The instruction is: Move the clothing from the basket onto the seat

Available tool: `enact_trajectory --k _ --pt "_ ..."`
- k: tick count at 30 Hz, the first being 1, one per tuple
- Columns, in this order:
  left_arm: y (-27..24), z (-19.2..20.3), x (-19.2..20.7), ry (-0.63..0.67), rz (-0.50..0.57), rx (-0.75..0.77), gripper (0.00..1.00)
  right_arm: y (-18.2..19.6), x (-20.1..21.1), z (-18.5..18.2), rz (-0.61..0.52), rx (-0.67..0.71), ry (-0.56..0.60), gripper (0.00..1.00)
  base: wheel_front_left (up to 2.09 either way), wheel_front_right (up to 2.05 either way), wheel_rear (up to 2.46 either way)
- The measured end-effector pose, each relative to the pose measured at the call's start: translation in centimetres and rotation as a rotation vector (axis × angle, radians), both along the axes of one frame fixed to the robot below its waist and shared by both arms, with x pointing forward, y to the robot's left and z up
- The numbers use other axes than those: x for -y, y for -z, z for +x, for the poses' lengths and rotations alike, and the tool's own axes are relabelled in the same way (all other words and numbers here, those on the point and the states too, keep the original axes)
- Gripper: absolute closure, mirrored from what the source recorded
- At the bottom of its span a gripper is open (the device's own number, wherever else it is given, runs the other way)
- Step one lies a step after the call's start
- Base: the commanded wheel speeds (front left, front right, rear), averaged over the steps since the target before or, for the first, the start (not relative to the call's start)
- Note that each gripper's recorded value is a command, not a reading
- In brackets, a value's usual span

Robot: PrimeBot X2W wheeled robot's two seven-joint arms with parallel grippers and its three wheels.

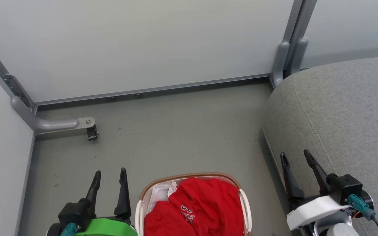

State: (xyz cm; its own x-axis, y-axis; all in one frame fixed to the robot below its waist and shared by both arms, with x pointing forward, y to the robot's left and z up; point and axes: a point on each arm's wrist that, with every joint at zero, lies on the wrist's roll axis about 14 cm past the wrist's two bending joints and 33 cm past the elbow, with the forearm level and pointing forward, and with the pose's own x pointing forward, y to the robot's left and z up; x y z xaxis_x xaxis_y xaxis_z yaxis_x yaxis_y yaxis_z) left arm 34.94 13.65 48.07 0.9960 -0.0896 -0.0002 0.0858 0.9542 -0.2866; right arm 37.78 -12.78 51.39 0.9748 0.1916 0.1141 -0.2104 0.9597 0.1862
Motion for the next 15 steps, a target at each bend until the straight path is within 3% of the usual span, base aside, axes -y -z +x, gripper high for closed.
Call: enact_trajectory --k 15 --pt "1.3 1.3 2.1 0.073 -0.005 -0.037 0.00 0.5 0.7 1.5 -0.015 -0.010 0.022 0.00 0.00 0.00 0.00"
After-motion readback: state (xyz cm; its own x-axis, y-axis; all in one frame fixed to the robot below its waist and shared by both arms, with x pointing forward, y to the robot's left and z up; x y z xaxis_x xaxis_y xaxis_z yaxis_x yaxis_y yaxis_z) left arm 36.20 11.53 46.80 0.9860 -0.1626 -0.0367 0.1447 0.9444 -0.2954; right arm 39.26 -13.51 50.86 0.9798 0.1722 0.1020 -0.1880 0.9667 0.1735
